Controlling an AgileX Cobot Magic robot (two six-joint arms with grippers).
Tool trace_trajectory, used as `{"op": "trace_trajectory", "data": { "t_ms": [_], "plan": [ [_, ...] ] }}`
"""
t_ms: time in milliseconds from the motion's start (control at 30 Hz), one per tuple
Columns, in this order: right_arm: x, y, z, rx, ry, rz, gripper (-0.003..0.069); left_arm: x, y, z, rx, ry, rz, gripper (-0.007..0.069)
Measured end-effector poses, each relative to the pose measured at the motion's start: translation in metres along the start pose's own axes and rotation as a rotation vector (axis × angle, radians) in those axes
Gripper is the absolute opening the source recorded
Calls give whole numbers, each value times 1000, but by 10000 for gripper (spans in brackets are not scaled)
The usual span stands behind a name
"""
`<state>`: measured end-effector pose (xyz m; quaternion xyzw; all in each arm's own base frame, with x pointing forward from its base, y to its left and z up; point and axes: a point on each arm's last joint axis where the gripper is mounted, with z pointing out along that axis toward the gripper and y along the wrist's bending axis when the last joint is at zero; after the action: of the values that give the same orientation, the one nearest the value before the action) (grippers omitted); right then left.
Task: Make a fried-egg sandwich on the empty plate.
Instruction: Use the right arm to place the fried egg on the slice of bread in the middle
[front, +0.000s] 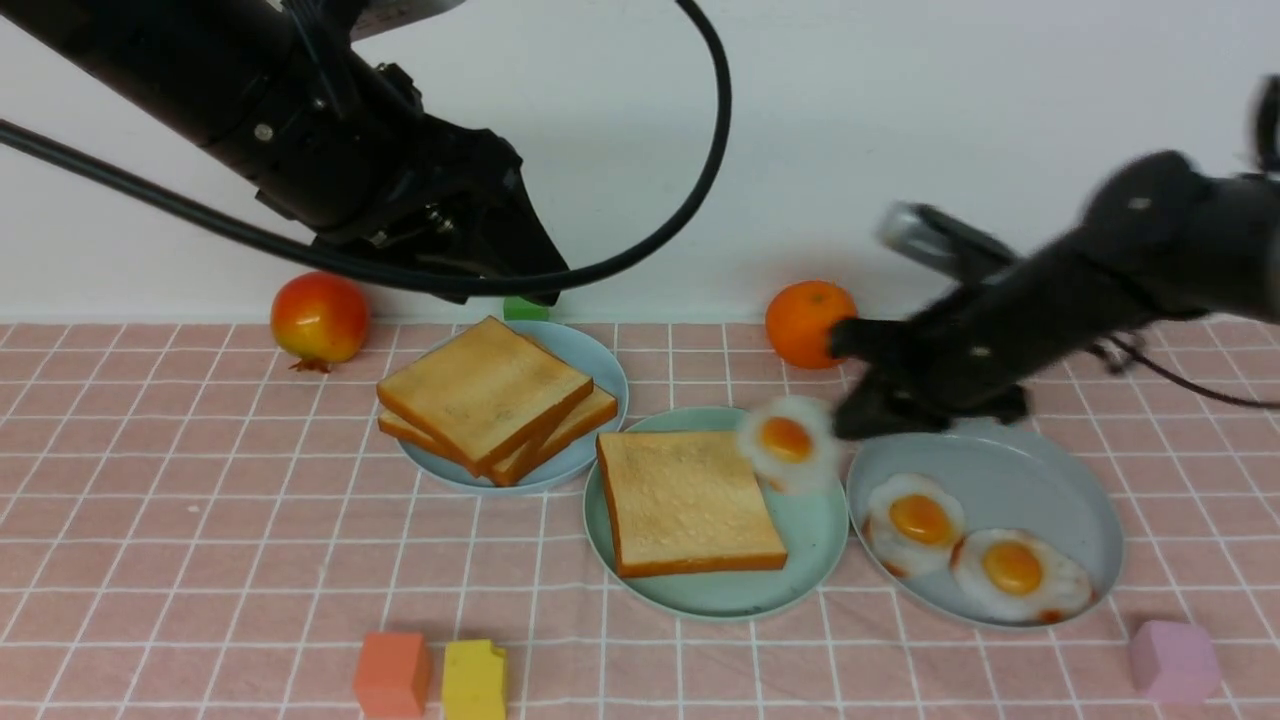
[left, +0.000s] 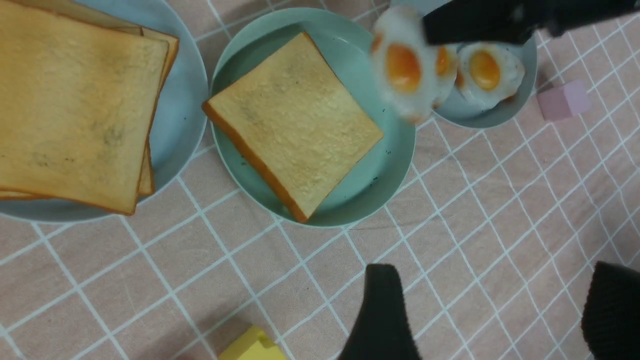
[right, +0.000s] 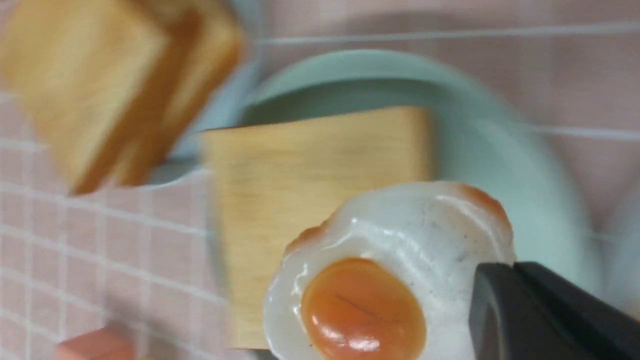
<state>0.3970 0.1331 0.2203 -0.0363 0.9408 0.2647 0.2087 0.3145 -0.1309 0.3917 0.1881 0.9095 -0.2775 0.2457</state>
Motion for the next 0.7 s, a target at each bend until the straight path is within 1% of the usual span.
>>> {"op": "trace_trajectory", "data": {
  "t_ms": [100, 133, 233, 367, 533, 700],
  "plan": [
    [-7, 24, 10, -14, -12, -81, 25, 0, 0, 0, -2, -1, 1, 545],
    [-10, 28, 15, -12, -12, -97, 25, 0, 0, 0, -4, 0, 2, 545],
    [-14, 29, 31, 1, 5, -100, 25, 0, 1, 0, -12, 2, 5, 545],
    [-7, 20, 57, 18, 78, -82, 21, 0, 2, 0, -18, 4, 8, 545],
    [-1, 21, 68, 20, 110, -86, 21, 0, 2, 0, -18, 5, 8, 545],
    [-1, 21, 68, 21, 110, -90, 67, 1, 2, 0, -18, 7, 8, 545]
  ]
}}
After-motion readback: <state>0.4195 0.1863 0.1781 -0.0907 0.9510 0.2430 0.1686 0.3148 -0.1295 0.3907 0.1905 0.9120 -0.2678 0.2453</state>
